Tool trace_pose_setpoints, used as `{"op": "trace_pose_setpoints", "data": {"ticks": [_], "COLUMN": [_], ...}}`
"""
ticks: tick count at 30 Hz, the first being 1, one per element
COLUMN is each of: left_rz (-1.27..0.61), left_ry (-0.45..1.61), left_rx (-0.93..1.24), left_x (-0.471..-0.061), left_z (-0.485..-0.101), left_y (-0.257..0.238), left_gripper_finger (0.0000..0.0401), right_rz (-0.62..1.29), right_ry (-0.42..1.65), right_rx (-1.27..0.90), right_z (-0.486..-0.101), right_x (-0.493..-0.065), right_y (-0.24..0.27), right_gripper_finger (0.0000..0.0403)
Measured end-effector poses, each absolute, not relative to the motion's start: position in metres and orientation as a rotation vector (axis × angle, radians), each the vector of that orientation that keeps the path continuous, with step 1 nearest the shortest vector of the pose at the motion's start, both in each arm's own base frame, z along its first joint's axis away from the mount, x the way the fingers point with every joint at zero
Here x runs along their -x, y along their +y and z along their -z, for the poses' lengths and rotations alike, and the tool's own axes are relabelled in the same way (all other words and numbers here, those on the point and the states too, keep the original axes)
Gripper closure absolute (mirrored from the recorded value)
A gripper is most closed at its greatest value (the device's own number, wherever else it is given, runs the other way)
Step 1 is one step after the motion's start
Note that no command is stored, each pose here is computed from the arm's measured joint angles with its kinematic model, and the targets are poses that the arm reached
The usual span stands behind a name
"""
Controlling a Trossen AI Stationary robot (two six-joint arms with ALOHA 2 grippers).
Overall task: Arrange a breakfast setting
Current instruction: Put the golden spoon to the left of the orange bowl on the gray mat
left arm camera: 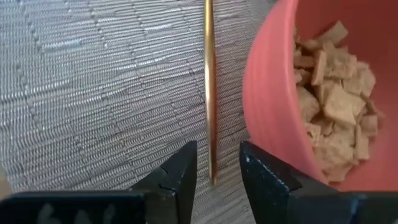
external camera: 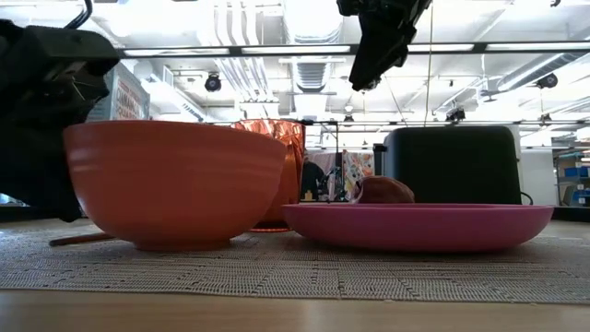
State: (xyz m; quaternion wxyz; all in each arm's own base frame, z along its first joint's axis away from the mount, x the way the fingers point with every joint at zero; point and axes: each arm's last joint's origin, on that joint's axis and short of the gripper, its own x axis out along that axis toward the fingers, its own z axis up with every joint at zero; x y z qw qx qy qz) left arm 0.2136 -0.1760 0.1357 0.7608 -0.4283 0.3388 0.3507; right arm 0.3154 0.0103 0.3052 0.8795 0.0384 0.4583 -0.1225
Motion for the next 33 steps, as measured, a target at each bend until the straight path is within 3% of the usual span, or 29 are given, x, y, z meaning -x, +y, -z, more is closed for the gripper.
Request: {"op": "trace_pose_setpoints", "data": {"ticks": [8,17,24,33], "left_rz": [-0.711,-0.695,-0.635,-0.638], "left_ry": [0.812,0.805,0.833,0.837], "left_rx": [0.725,0.691,0.524,0.523], "left_x": [-0.216,-0.219,-0.222,-0.222], "left_z": [-0.123,-0.119,-0.112,-0.111], "left_y": [-0.175,-0.176,-0.176,-0.176], "left_gripper_finger": [0.0296,0.0296,0.0309,0.0319], "right_rz": [0.254,0.254,0.254,0.254], "right_ry": [0.942,0.940,0.940,0.940], "right_rx": [-0.082,-0.082,-0.083,-0.082], "right_z": [-0.306,-0.306,-0.306,-0.306], "right_x": [-0.316,-0.317,-0.317,-0.317], "right_y": [0.010,0.010,0.010,0.010], "right_gripper_finger": [0.0243,0.0243,0.0243,0.0243]}}
